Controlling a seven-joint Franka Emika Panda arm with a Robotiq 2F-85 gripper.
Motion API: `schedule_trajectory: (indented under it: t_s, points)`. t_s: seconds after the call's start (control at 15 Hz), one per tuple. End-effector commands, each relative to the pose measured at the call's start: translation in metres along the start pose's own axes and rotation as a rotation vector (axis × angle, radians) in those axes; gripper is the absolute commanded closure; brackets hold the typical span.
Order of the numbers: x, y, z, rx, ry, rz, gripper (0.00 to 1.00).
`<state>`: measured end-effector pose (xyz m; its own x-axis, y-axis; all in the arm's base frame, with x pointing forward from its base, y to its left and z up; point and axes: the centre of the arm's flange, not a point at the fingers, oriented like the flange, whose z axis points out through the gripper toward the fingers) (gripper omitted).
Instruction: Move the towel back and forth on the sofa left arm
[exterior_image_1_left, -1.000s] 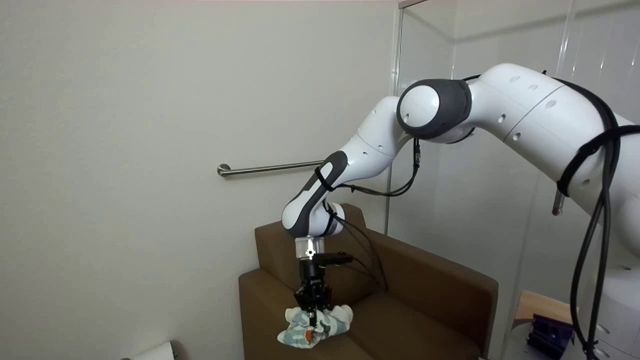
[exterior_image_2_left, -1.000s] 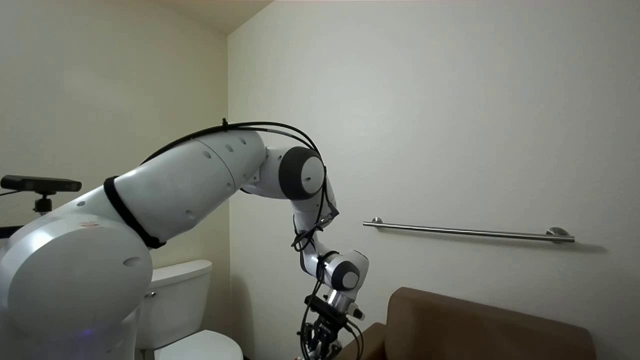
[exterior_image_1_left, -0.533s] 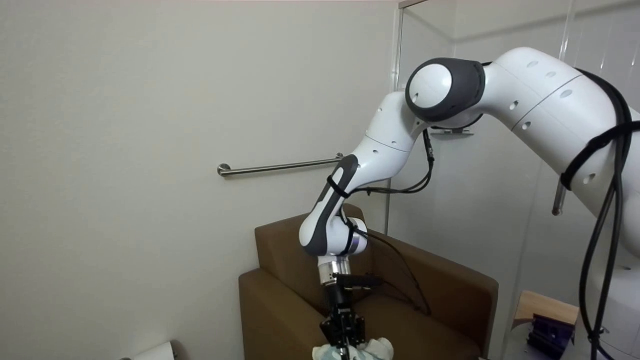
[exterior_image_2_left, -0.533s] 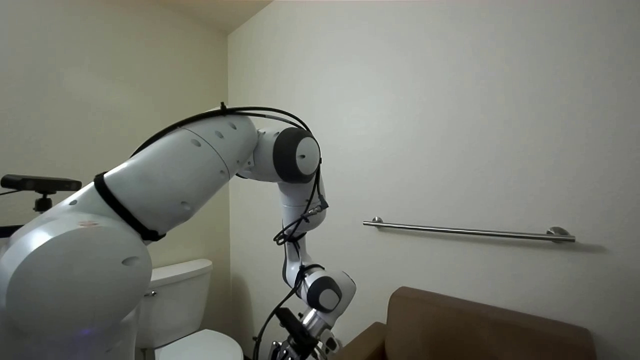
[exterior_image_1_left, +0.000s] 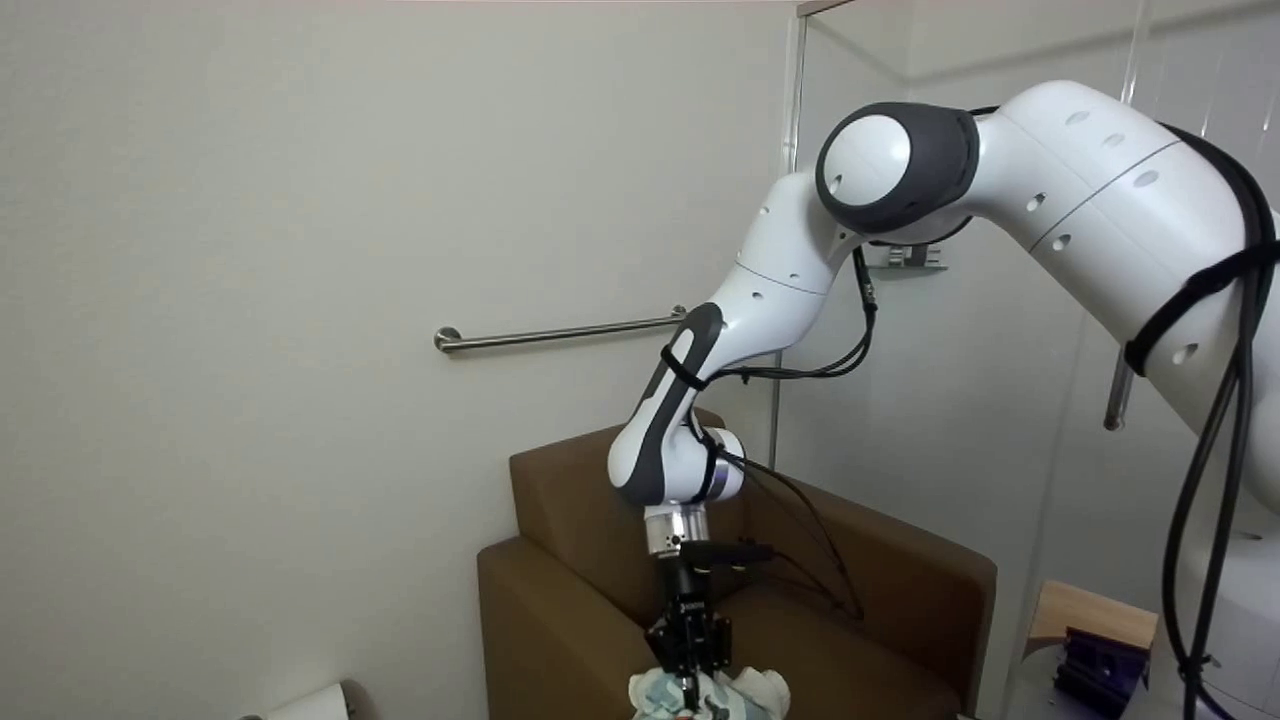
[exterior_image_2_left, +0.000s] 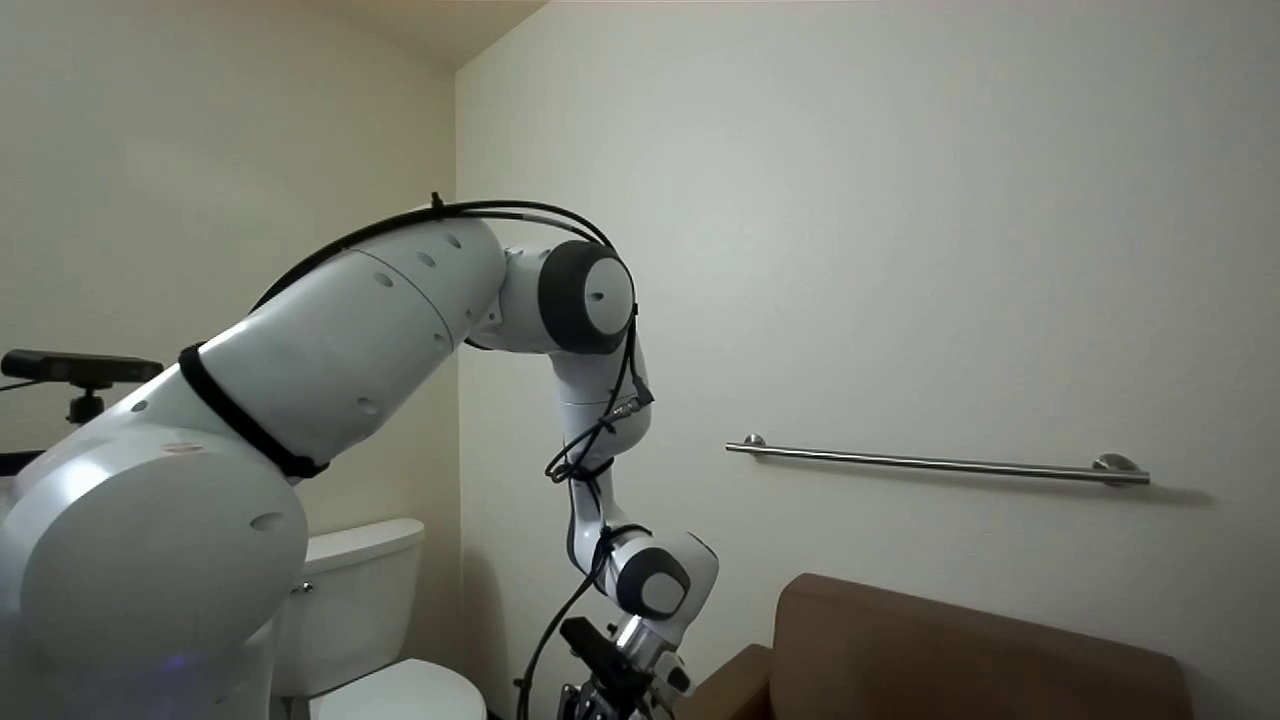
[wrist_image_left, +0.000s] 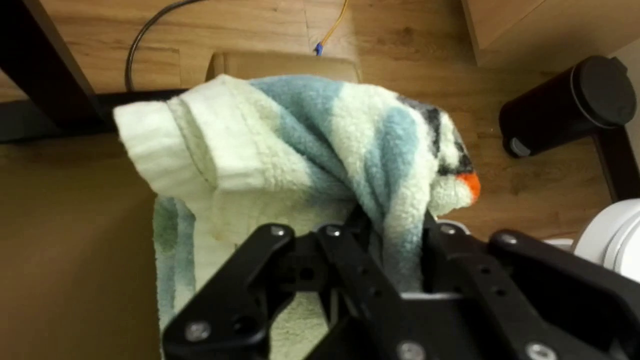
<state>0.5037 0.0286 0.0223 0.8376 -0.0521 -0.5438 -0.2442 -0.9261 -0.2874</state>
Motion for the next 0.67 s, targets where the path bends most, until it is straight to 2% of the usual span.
schedule_trajectory:
  t_s: [0.0, 0.6]
  points:
    - [0.032, -0.011, -0.019, -0.071, 0.097, -0.033, 0.91]
    - [0.130, -0.048, -0.091, -0.251, 0.291, -0.150, 0.90]
